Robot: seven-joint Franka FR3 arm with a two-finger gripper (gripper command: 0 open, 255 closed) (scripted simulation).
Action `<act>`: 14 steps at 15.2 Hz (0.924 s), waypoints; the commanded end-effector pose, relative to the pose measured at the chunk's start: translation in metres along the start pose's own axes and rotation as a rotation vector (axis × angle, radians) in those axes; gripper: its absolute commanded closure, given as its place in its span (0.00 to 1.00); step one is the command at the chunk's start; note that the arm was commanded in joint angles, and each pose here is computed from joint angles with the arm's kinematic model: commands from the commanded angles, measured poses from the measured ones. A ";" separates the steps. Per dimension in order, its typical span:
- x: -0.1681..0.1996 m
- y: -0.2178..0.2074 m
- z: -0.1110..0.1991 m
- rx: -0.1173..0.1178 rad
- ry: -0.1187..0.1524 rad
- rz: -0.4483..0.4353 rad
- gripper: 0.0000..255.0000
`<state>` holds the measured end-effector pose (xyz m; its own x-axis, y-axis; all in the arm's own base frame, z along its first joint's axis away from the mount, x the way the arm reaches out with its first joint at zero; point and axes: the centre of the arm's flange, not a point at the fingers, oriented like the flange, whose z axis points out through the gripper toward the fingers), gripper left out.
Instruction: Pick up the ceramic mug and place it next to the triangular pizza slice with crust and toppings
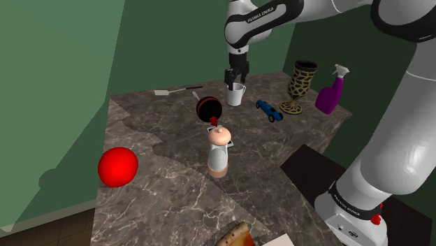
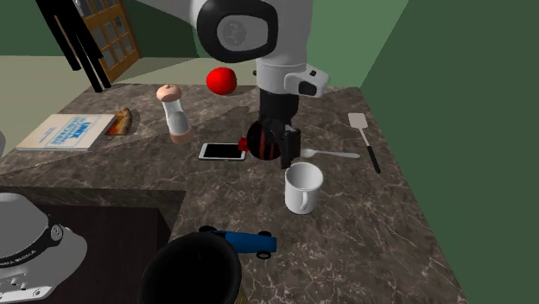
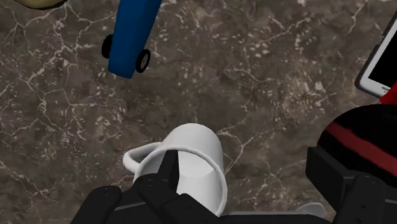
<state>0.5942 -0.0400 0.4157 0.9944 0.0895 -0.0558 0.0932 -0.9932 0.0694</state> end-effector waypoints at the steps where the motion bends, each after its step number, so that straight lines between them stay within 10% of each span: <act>1: 0.024 0.005 0.009 -0.003 0.008 -0.009 0.00; 14: 0.048 0.010 0.058 -0.007 0.016 -0.018 0.00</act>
<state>0.6399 -0.0497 0.3565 0.9932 0.1084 -0.0419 0.1113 -0.9909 0.0750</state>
